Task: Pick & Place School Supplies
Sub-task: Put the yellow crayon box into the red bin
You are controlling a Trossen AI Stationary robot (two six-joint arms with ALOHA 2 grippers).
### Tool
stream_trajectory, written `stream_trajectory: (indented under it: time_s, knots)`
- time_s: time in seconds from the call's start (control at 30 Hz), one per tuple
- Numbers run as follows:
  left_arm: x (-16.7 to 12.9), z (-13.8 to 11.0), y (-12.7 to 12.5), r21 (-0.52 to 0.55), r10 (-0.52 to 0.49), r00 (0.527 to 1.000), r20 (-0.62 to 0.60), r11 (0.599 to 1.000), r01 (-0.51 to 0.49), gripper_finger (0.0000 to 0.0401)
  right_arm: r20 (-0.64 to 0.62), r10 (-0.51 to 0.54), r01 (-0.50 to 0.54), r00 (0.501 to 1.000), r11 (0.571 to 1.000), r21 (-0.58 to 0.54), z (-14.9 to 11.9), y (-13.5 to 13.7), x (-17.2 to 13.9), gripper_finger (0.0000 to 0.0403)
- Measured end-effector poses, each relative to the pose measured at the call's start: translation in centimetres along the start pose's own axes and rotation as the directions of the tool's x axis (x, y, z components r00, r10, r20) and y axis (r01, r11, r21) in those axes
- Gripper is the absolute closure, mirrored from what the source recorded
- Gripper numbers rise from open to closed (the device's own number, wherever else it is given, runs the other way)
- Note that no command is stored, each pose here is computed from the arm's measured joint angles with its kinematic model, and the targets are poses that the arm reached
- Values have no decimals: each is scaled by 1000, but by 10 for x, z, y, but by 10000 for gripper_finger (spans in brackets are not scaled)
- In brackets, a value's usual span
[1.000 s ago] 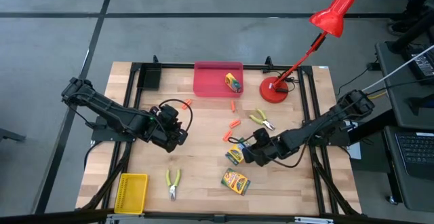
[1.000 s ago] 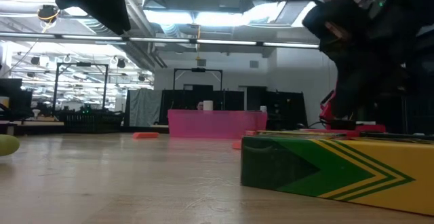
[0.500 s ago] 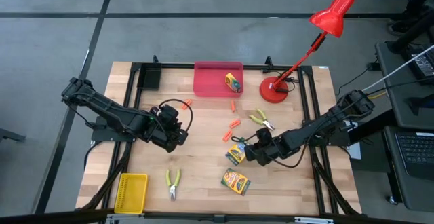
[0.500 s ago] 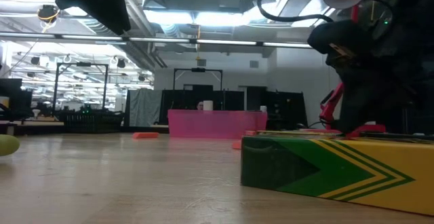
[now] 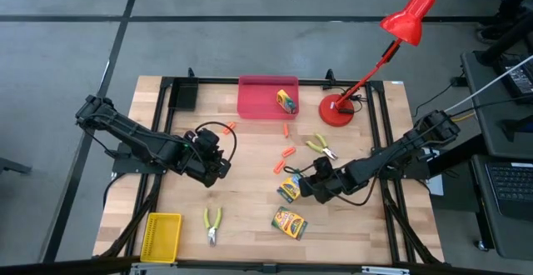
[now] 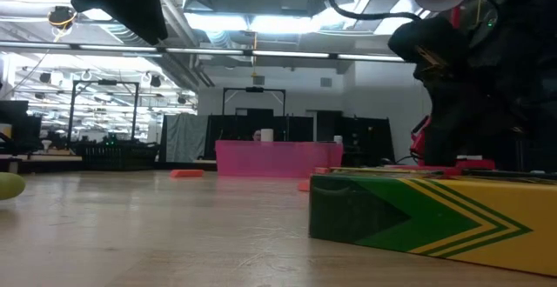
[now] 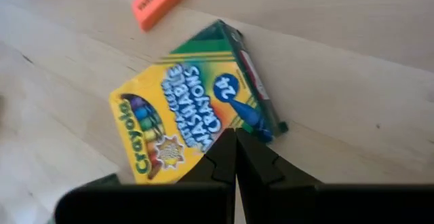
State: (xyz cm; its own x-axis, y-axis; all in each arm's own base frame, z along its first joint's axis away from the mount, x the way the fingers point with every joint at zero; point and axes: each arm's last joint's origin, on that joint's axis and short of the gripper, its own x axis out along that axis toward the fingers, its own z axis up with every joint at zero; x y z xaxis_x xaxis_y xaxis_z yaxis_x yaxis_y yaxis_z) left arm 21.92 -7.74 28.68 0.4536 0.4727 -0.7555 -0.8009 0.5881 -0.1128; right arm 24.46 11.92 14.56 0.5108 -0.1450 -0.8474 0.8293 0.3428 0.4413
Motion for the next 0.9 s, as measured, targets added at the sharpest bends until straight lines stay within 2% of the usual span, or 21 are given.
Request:
stream_trajectory:
  time_s: [0.47,0.9]
  knots:
    - [0,0,0,1,0,1000,0,1000,0,304,-79,-71,69,994,997,-31,-24,-10,4,396]
    - [0,0,-2,27,-22,1000,-3,999,23,304,-60,-52,56,997,997,57,-48,-16,-8,396]
